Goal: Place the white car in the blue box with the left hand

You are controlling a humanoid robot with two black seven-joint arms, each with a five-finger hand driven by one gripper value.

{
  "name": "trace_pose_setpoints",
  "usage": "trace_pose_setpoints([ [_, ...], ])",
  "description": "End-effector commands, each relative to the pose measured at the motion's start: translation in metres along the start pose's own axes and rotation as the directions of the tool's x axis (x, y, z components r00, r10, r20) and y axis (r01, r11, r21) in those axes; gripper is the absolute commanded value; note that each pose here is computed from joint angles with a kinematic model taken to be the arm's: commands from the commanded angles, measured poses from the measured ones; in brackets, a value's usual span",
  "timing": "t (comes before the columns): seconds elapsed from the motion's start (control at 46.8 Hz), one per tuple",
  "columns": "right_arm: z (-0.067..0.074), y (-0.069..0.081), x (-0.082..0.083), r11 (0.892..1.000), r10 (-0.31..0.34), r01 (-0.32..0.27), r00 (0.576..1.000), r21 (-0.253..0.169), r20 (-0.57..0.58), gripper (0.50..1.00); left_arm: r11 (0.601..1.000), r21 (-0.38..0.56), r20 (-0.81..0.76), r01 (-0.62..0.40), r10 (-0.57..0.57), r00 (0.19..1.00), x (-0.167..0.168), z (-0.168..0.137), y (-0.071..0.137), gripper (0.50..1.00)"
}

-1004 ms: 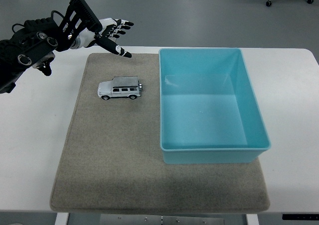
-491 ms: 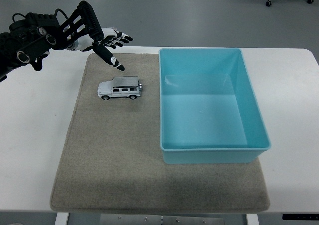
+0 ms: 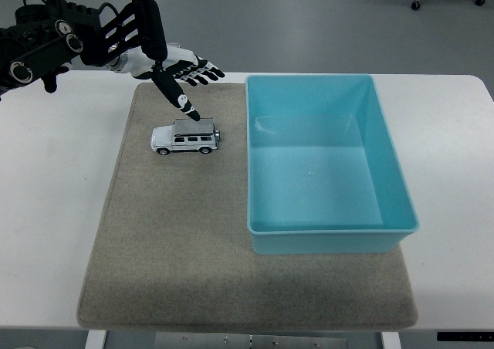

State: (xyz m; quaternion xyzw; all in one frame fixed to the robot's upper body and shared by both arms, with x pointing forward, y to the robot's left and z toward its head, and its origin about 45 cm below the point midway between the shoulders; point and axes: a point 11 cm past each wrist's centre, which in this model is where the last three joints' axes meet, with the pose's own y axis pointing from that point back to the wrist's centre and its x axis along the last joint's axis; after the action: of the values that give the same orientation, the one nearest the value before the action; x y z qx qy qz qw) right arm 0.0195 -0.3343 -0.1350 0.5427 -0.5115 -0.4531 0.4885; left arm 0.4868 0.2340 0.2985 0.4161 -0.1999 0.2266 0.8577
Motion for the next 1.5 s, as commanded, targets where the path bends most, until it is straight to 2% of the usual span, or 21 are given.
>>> trace_pose_setpoints([
  [0.0,0.000,0.000,0.000,1.000,0.000,0.000,1.000,0.000,0.000,0.936,0.999,0.022,0.069,0.034,-0.035,0.997,-0.008,0.003,-0.004,0.996],
  [0.171,0.000,0.000,0.000,1.000,0.000,0.000,1.000,0.000,0.000,0.936,0.996,0.057,0.148,0.066,-0.073,0.986,-0.017,0.004,-0.009,0.996],
  [0.513,0.000,0.000,0.000,1.000,0.000,0.000,1.000,0.000,0.000,0.936,0.995,0.048,0.154,0.091,-0.098,0.983,-0.025,0.001,0.002,0.996],
  [0.62,0.000,0.000,0.000,1.000,0.000,0.000,1.000,0.000,0.000,0.936,0.992,0.080,0.156,0.102,-0.114,0.981,-0.028,-0.010,0.005,0.996],
  [0.919,0.000,0.000,0.000,1.000,0.000,0.000,1.000,0.000,0.000,0.936,0.988,0.096,0.156,0.122,-0.136,0.978,-0.035,-0.016,0.003,0.996],
  [1.282,0.000,0.000,0.000,1.000,0.000,0.000,1.000,0.000,0.000,0.936,0.993,0.097,0.165,0.061,-0.076,0.983,-0.035,-0.022,-0.002,0.994],
  [1.474,0.000,0.000,0.000,1.000,0.000,0.000,1.000,0.000,0.000,0.936,0.994,0.101,0.167,0.050,-0.066,0.984,-0.035,-0.025,-0.002,0.973],
])
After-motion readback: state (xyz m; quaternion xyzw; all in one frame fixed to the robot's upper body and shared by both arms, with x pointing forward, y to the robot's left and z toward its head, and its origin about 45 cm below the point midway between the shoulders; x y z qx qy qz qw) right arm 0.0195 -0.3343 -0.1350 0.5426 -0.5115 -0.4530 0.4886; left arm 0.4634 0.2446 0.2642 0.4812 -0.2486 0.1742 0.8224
